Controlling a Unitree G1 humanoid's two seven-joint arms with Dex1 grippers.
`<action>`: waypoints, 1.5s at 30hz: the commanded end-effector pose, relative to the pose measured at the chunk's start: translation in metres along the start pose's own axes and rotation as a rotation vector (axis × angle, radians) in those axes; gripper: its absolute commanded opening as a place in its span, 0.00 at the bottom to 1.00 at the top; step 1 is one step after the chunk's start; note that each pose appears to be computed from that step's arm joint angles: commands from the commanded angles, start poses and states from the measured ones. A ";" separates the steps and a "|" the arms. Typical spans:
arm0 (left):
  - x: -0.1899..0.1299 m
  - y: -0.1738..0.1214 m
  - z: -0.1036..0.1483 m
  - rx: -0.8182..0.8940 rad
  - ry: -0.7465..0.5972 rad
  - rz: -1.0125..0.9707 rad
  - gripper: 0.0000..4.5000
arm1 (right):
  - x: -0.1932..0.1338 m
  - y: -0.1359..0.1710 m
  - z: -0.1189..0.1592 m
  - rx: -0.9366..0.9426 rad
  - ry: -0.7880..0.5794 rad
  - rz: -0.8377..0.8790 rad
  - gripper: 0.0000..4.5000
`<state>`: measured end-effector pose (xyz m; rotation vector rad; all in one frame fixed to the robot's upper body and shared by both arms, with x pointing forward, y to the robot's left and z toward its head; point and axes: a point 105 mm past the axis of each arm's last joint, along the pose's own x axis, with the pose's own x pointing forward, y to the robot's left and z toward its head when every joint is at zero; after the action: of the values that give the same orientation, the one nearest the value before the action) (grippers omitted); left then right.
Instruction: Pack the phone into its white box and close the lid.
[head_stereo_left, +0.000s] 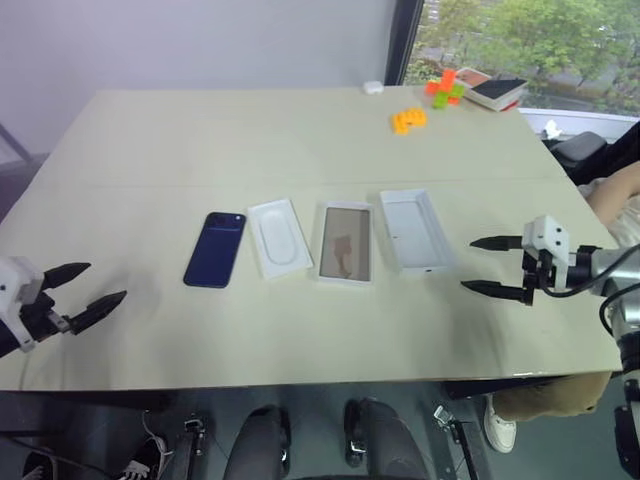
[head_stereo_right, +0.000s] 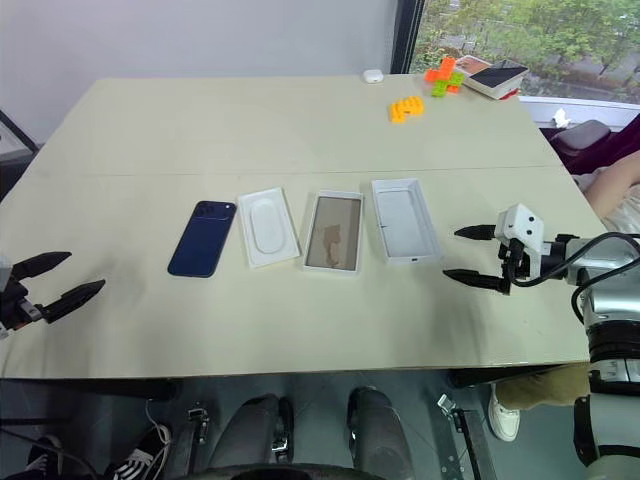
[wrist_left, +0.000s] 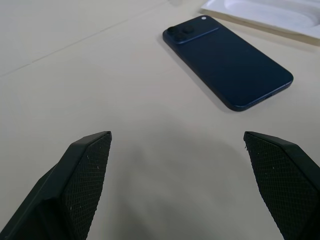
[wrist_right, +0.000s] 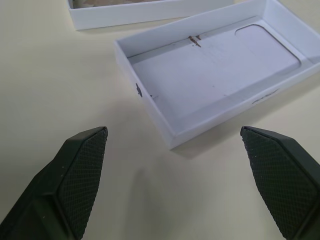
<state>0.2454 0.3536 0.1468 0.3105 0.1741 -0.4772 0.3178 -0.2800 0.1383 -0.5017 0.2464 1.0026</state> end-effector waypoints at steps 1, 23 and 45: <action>-0.001 0.004 0.012 0.029 -0.049 0.018 0.99 | -0.011 -0.008 0.016 -0.060 -0.030 -0.037 0.99; 0.016 -0.003 0.022 -0.064 0.007 -0.024 0.99 | 0.003 -0.020 0.039 -0.076 -0.115 -0.076 0.99; 0.159 -0.103 0.076 -0.532 0.009 -0.072 0.99 | 0.056 -0.007 0.085 -0.096 -0.242 0.005 0.99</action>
<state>0.3414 0.1837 0.1544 -0.2060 0.3038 -0.4885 0.3503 -0.2016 0.1775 -0.4436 0.0312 1.0704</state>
